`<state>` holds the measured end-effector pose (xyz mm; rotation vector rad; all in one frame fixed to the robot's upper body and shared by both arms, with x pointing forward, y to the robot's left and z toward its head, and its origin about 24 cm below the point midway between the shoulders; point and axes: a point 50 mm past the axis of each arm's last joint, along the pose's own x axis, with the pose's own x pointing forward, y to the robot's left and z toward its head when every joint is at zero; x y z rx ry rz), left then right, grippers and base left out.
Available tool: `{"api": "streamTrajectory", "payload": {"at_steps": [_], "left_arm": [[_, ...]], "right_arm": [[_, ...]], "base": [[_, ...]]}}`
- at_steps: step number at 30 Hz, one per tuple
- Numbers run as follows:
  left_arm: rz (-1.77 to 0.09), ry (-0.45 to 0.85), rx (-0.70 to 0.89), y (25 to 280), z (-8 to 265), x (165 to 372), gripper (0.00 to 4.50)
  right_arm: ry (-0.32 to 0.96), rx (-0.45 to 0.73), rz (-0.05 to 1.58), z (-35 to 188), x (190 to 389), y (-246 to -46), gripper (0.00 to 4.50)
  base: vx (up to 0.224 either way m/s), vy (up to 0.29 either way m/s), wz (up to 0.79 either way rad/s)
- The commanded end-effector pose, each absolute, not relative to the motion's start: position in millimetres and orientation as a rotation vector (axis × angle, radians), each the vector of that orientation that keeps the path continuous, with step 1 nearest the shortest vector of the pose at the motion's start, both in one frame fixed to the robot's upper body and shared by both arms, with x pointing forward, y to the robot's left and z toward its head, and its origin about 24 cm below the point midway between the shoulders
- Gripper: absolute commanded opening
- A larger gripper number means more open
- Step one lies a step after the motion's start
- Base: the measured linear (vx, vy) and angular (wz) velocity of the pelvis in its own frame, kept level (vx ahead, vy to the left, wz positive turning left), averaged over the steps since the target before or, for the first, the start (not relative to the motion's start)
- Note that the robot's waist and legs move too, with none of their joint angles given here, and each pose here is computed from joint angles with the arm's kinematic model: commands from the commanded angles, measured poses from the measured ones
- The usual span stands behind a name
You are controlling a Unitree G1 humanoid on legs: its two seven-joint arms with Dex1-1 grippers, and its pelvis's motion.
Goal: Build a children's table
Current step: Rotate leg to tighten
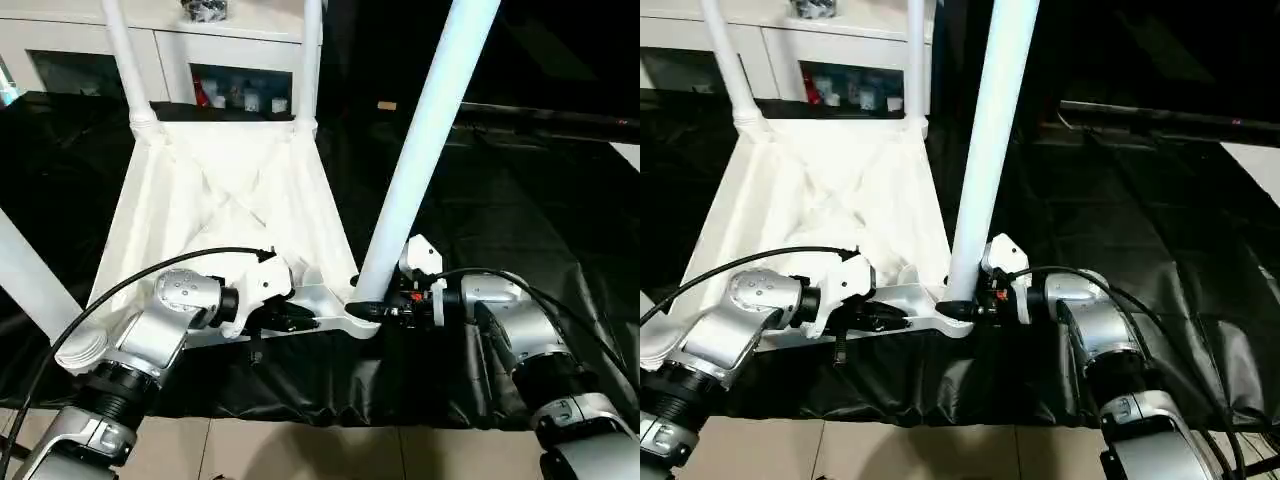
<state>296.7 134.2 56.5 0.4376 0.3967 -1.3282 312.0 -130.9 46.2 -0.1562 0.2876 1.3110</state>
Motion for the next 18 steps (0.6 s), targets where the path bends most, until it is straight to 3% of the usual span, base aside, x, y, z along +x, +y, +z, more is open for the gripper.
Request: {"api": "streamTrajectory", "payload": {"at_steps": [1,6,9,11,15,16,18], "left_arm": [[-1.302,0.304,0.424,114,65,302,0.0],[-1.19,0.287,0.41,104,64,310,0.0],[-1.119,0.272,0.404,90,64,316,0.0],[-1.075,0.249,0.367,68,67,318,0.0],[-1.054,0.237,0.354,56,69,319,0.0],[-1.045,0.225,0.343,44,70,318,0.0],[-1.045,0.22,0.339,41,71,317,0.0]], "right_arm": [[0.34,-0.122,1.384,31,299.5,-111.5,2.02],[0.305,-0.051,1.22,24,303.4,-104.6,1.99],[0.31,-0.029,1.048,16,308.9,-98.0,1.97],[0.337,0.047,0.841,8,315.9,-85.5,1.96],[0.348,0.089,0.747,7,319.8,-75.3,1.96],[0.341,0.105,0.703,10,324.6,-59.4,1.96],[0.332,0.105,0.7,13,325.8,-53.3,1.96]], "base": [[0.0,0.0,0.0],[0.0,0.0,0.0],[0.0,0.0,0.0],[0.0,0.0,0.0],[0.0,0.0,0.0],[0.0,0.0,0.0],[0.0,0.0,0.0]]}}
